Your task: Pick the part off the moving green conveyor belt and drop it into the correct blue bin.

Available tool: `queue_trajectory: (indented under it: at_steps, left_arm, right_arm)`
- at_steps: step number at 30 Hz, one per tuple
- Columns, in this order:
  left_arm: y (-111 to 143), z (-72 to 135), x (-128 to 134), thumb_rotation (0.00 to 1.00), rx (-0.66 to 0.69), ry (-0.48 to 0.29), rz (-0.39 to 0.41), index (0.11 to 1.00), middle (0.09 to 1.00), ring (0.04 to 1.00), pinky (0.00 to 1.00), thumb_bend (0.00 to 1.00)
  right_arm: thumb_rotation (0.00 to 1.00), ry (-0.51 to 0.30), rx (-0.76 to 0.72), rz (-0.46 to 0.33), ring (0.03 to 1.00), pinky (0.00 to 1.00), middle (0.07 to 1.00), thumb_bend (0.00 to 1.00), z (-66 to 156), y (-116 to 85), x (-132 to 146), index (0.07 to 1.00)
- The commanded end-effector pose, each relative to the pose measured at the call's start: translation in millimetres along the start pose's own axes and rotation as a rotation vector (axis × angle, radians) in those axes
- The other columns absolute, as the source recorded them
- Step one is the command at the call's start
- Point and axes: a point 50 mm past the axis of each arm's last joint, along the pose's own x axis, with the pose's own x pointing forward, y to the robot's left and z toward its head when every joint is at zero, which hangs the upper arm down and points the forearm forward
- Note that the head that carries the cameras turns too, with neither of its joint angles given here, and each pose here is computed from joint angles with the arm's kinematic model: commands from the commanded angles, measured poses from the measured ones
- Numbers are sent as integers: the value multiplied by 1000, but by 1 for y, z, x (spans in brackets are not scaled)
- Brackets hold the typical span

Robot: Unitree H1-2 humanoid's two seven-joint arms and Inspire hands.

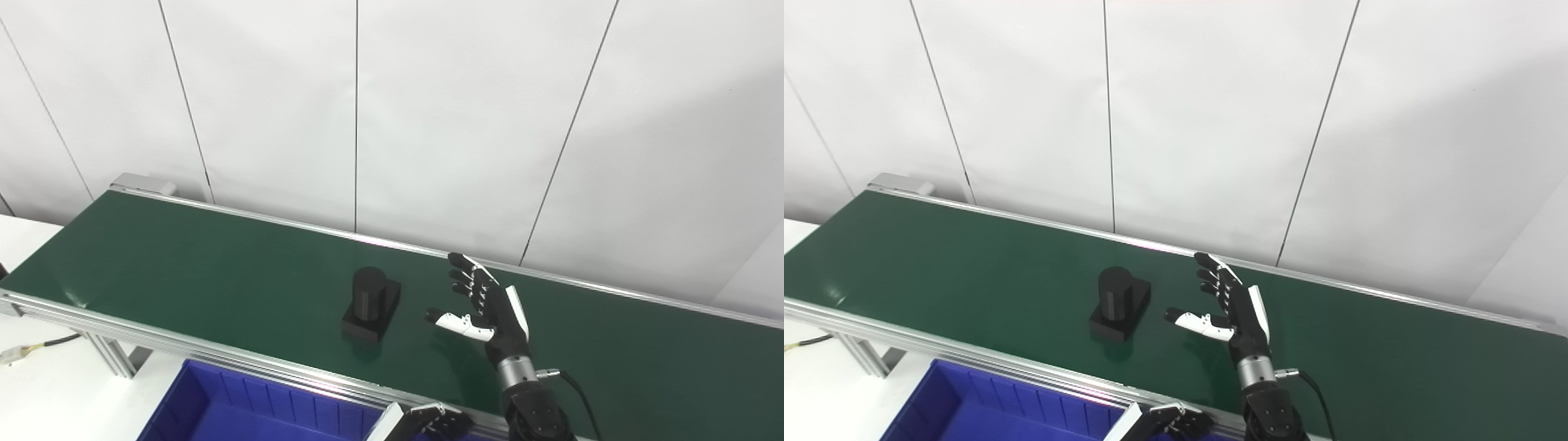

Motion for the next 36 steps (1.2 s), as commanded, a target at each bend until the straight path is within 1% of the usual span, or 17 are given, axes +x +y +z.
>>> queue_trajectory:
  at_steps: [1, 6, 11, 16, 24, 26, 31, 36]
  left_arm:
    - [6, 15, 10, 0, -7, -91, 27, 691, 676, 641, 572, 700]
    - [6, 15, 10, 0, -5, -92, 24, 693, 674, 634, 564, 699]
    - [6, 17, 9, 0, 2, -99, 26, 693, 672, 630, 562, 706]
    - [6, 18, 9, 0, -4, -102, 28, 689, 669, 629, 560, 709]
    - [6, 18, 8, 0, -20, -100, 21, 691, 678, 644, 575, 700]
    - [7, 18, 8, 0, -24, -99, 21, 690, 679, 644, 579, 699]
    - [7, 17, 7, 0, -19, -98, 21, 690, 680, 645, 578, 699]
    - [8, 17, 7, 0, -24, -95, 18, 691, 677, 639, 575, 699]
  right_arm:
    - [282, -90, -13, 21, 862, 851, 877, 991, 26, 5, 20, 820]
    - [322, -85, -26, 37, 857, 857, 880, 1000, 25, 10, 20, 819]
    - [332, -82, -50, 59, 852, 848, 885, 1000, 24, 15, 20, 821]
    - [317, -77, -91, 64, 838, 811, 876, 995, 22, 16, 20, 819]
    - [301, -65, -158, 54, 829, 804, 872, 977, 17, 9, 17, 811]
    - [289, -64, -169, 48, 828, 792, 869, 973, 17, 8, 17, 812]
    - [248, -57, -178, 29, 844, 811, 866, 953, 16, 3, 18, 812]
    - [265, -57, -189, 14, 833, 778, 854, 942, 16, -2, 19, 810]
